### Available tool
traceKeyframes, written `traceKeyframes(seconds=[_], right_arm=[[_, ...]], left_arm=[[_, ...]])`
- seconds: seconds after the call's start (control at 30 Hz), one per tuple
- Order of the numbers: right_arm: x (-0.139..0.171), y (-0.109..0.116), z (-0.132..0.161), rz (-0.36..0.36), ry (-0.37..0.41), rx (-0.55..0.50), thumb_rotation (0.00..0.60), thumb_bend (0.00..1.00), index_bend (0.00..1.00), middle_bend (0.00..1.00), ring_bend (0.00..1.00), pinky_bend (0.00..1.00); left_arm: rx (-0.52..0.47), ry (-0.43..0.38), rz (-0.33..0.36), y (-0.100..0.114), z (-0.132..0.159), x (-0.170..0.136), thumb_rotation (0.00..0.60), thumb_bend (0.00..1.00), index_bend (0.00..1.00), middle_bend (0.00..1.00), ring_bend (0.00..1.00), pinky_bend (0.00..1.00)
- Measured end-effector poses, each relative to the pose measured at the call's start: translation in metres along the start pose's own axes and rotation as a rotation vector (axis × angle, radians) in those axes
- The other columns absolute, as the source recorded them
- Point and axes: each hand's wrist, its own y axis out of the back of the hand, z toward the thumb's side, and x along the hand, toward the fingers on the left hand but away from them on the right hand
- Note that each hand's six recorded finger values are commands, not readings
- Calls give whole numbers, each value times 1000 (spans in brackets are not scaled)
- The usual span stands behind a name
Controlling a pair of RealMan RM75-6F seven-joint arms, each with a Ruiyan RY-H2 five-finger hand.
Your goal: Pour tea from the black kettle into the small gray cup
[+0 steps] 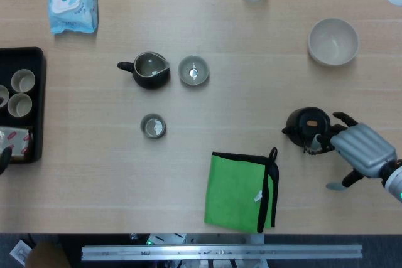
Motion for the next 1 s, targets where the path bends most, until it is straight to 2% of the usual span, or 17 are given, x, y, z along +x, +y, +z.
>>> traceKeyframes(seconds=[0.67, 0.83, 1.0], right_arm=[[-3, -18, 3, 42, 8, 45, 460, 0, 315, 389, 264, 0], [-3, -21, 3, 47, 5, 55, 460, 0, 342, 409, 293, 0], [-5, -20, 3, 29, 0, 57, 485, 0, 405, 464, 380, 0]], left_arm=[[-3, 5, -2, -1, -2, -2, 600, 325, 113, 127, 120, 59], [-3, 5, -2, -1, -2, -1, 600, 325, 113, 127, 120, 59], [-3, 6, -2, -1, -3, -1, 600, 325, 113, 127, 120, 59]])
